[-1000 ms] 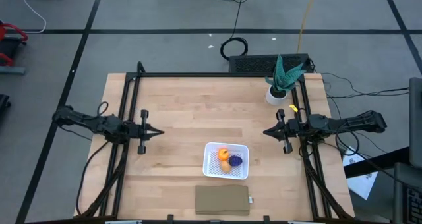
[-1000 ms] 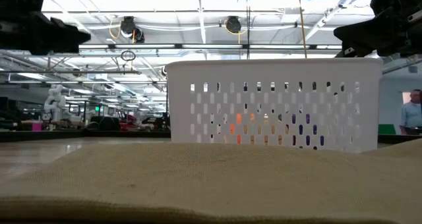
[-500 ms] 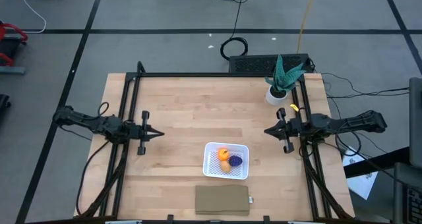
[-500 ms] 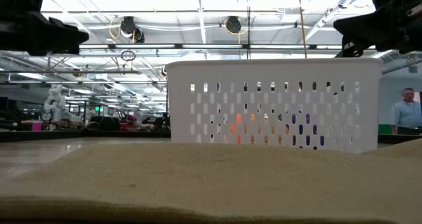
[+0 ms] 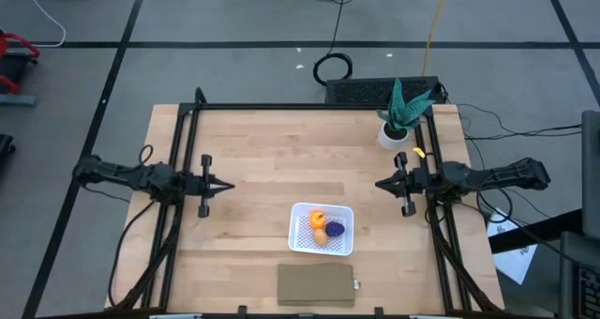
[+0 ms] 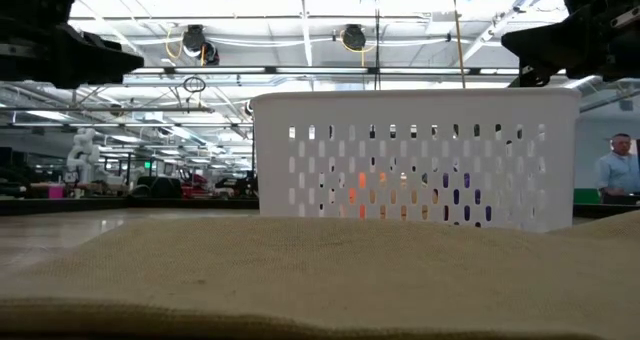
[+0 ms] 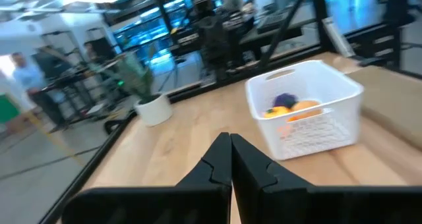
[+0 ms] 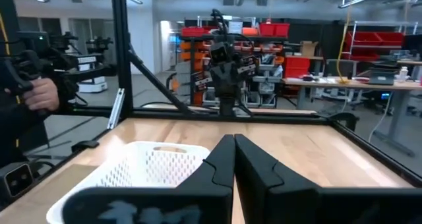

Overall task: Pick and placing Produce into tupperware
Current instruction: Return to Home Position

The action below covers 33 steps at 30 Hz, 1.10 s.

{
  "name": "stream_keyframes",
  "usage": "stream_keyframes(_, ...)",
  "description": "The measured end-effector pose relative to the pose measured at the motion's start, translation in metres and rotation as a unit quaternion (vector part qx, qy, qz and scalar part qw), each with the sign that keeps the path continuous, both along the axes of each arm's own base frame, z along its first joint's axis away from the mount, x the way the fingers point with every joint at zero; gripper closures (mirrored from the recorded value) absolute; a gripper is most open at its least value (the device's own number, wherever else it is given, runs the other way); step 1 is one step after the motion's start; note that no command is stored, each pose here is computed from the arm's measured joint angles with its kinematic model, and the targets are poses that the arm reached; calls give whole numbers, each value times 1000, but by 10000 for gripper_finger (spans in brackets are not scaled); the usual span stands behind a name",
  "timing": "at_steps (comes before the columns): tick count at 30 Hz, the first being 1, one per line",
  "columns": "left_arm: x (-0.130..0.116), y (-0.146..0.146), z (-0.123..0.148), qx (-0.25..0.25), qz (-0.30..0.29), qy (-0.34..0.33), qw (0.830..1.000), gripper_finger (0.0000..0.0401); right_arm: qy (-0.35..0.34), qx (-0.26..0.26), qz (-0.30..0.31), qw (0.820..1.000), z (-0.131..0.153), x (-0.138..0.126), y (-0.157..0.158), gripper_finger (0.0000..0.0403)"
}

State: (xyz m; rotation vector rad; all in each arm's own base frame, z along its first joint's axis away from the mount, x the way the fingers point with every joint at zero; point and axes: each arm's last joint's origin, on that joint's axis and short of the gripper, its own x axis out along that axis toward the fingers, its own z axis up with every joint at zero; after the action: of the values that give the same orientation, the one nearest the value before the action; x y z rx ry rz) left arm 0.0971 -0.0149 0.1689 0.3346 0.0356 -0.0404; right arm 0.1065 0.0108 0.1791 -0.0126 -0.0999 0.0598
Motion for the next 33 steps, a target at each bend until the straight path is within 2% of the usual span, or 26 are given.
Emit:
stream_keyframes(11,3,18,-5,-25,39,30,998,401,28,7,-47,998,-5,1,-11,403)
stream_keyframes(15,4,23,-7,-43,53,39,997,401,34,25,-59,997,-6,1,-13,403)
stream_keyframes(21,6,23,-9,-48,29,55,997,401,33,27,-59,997,-6,1,-14,403)
stream_keyframes(27,8,19,-9,-46,-33,56,997,401,34,14,5,999,-6,1,-10,403)
stream_keyframes(33,8,18,-8,-46,-58,53,996,401,33,14,8,999,-6,1,-10,403)
